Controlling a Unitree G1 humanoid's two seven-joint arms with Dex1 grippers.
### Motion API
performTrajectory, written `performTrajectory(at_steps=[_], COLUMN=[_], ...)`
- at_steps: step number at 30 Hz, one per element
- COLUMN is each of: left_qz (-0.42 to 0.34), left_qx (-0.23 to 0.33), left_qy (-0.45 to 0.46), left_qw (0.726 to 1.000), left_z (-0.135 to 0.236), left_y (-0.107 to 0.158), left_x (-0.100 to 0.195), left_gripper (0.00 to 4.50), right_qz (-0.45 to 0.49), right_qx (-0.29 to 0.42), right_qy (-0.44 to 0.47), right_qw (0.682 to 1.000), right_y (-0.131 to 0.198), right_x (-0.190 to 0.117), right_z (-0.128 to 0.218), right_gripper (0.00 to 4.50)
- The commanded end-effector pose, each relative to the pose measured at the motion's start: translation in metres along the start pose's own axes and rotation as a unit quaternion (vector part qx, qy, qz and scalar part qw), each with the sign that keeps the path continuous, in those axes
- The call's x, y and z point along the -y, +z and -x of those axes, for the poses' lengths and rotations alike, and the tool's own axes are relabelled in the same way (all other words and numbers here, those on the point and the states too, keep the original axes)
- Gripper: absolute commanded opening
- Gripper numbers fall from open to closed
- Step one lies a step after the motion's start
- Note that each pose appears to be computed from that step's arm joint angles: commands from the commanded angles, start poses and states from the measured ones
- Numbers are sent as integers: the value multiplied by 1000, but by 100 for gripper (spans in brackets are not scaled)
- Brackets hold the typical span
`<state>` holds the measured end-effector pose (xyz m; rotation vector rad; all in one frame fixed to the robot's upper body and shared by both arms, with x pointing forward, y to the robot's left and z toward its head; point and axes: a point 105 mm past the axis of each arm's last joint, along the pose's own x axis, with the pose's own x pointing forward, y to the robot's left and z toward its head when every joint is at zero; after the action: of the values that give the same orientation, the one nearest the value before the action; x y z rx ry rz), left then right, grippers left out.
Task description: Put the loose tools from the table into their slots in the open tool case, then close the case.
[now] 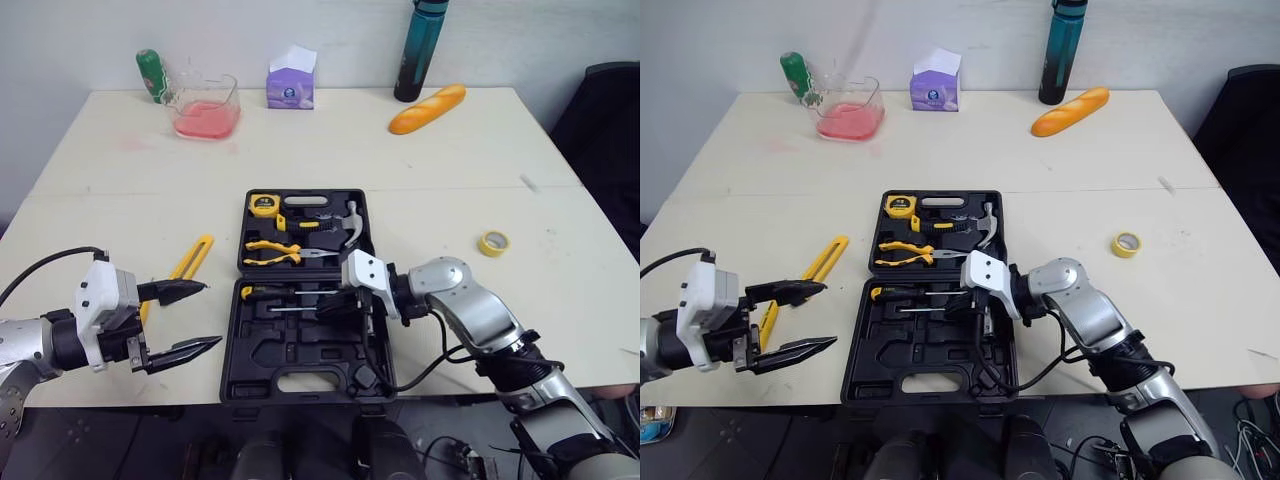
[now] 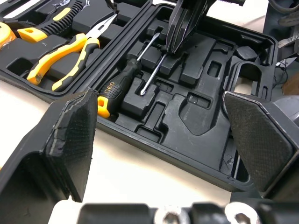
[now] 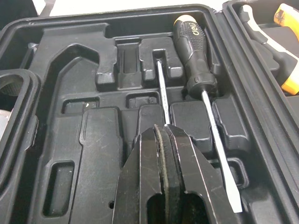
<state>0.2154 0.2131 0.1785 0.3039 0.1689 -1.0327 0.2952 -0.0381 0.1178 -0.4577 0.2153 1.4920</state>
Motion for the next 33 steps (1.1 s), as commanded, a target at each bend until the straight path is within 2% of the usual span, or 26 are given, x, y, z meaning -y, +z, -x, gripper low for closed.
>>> performTrajectory(at_steps=[1,3,4,6,7,9,12,16,18,20,24,28,30,33], left_qz=[-15,-16,-15,-12,-10,8,21,28,24,25,48,77,72,60], left_qx=[8,10,14,22,26,36,35,20,5,-1,-26,-31,-30,-27], left_qy=[10,21,34,55,63,84,143,232,290,349,408,509,534,538], left_qw=[1000,1000,999,998,998,996,989,972,957,937,911,857,842,840], left_z=[1,2,4,8,10,21,54,97,122,150,185,231,236,231], left_y=[4,1,-1,-3,-3,-6,-11,-23,-31,-40,-62,-95,-100,-99], left_x=[-1,-3,-6,-12,-14,-21,-33,-43,-47,-50,-45,-41,-43,-49], left_gripper=[450,450,450,450,450,450,450,450,450,450,450,450,450,450], right_qz=[15,24,40,57,53,10,29,70,66,65,52,45,42,32], right_qx=[41,103,182,270,288,218,140,64,22,-12,-44,-67,-68,-81], right_qy=[13,-6,17,43,45,5,-116,-227,-299,-352,-434,-519,-549,-565], right_qw=[999,994,982,960,955,976,983,969,952,934,898,851,832,820], right_y=[-1,15,36,57,59,42,31,14,-2,-17,-35,-47,-52,-63], right_x=[-5,1,-6,-15,-16,-1,23,35,39,36,31,24,25,23], right_z=[6,26,45,73,80,99,157,215,259,291,339,379,389,393], right_gripper=[5,5,5,5,5,5,89,268,383,446,446,446,446,446])
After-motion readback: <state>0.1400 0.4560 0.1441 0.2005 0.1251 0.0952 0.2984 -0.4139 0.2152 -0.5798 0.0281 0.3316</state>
